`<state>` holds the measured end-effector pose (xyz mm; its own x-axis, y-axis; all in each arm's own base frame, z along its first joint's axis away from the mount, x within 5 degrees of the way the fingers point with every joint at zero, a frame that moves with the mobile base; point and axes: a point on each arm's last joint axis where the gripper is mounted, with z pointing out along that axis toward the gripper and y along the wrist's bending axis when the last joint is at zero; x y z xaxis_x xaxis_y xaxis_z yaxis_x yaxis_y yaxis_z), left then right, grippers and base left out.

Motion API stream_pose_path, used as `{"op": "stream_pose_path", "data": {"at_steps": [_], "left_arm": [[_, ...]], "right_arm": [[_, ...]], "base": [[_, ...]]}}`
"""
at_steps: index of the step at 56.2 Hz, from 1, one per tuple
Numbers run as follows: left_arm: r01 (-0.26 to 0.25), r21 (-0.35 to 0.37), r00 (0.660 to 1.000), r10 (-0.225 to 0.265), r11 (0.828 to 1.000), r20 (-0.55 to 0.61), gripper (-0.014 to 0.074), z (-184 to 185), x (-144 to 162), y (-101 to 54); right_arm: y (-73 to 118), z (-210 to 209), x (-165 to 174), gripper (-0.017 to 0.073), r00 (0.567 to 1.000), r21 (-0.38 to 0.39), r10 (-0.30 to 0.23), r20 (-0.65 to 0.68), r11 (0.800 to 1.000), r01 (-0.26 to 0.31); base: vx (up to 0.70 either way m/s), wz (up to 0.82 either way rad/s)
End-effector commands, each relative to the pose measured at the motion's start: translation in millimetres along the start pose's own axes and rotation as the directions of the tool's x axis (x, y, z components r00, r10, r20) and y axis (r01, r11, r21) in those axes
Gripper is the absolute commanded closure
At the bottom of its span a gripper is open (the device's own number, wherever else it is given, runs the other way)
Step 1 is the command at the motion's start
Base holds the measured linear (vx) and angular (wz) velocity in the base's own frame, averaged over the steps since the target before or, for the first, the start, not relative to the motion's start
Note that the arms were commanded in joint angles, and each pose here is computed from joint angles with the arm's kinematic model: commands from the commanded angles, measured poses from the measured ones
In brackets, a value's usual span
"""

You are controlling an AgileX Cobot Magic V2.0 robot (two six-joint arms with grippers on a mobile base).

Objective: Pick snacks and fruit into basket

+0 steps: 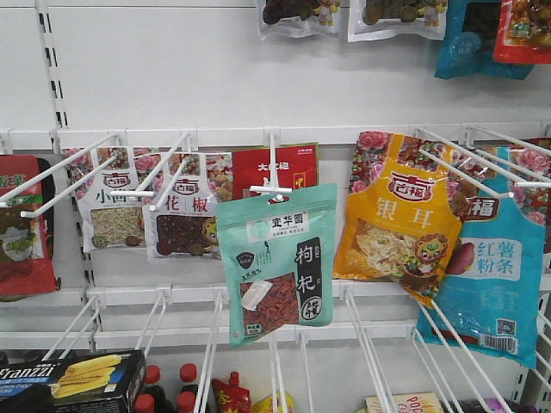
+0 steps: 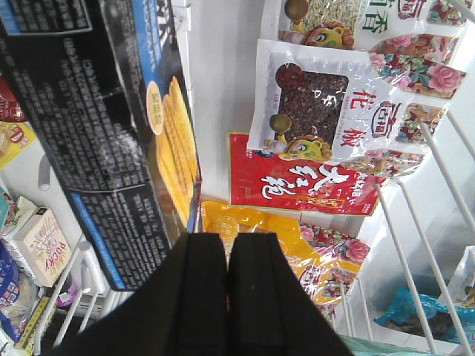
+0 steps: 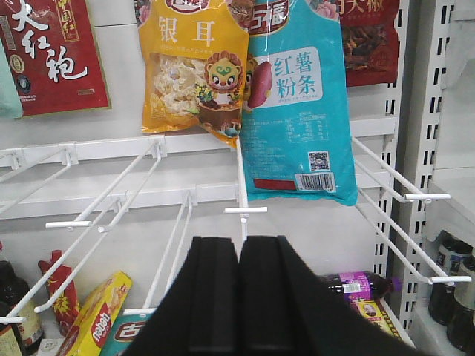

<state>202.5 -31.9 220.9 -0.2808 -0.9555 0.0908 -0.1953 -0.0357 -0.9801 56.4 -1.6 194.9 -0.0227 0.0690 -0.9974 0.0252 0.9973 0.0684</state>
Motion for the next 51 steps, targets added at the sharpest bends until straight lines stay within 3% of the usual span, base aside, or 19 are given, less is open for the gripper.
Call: {"op": "stream_pose_path", "data": {"at_steps": [1,13,18,33,51], "left_arm": [[0.006,0.121,0.999,-0.002,0.993,-0.036,0.0314,0.9,4.1,-18.7],[0.006,0.096,1.000,-0.003,0.995,-0.024,0.0013,1.2,2.9,-16.4],[0.004,0.074,1.000,-0.002,0.997,-0.016,-0.0063,1.4,2.2,-14.4],[0.003,-0.009,1.000,-0.002,1.000,0.019,-0.0070,1.6,-1.0,-6.8],[0.017,-0.045,1.000,-0.016,0.999,0.021,-0.0067,7.5,-2.9,0.9]], "right_arm": [[0.8,-0.7,-5.9,0.0561,0.996,-0.008,-0.011,0.086,1.000,0.012],[0.8,-0.7,-5.9,0.0561,0.996,-0.008,-0.011,0.086,1.000,0.012],[0.8,-0.7,-5.9,0.0561,0.996,-0.008,-0.011,0.086,1.000,0.012],[0.8,-0.7,-5.9,0.0561,0.996,-0.008,-0.011,0.086,1.000,0.012],[0.8,-0.7,-5.9,0.0561,0.996,-0.008,-0.011,0.086,1.000,0.012]], "base": [[0.00,0.00],[0.00,0.00],[0.00,0.00],[0.00,0.00],[0.00,0.00]]}}
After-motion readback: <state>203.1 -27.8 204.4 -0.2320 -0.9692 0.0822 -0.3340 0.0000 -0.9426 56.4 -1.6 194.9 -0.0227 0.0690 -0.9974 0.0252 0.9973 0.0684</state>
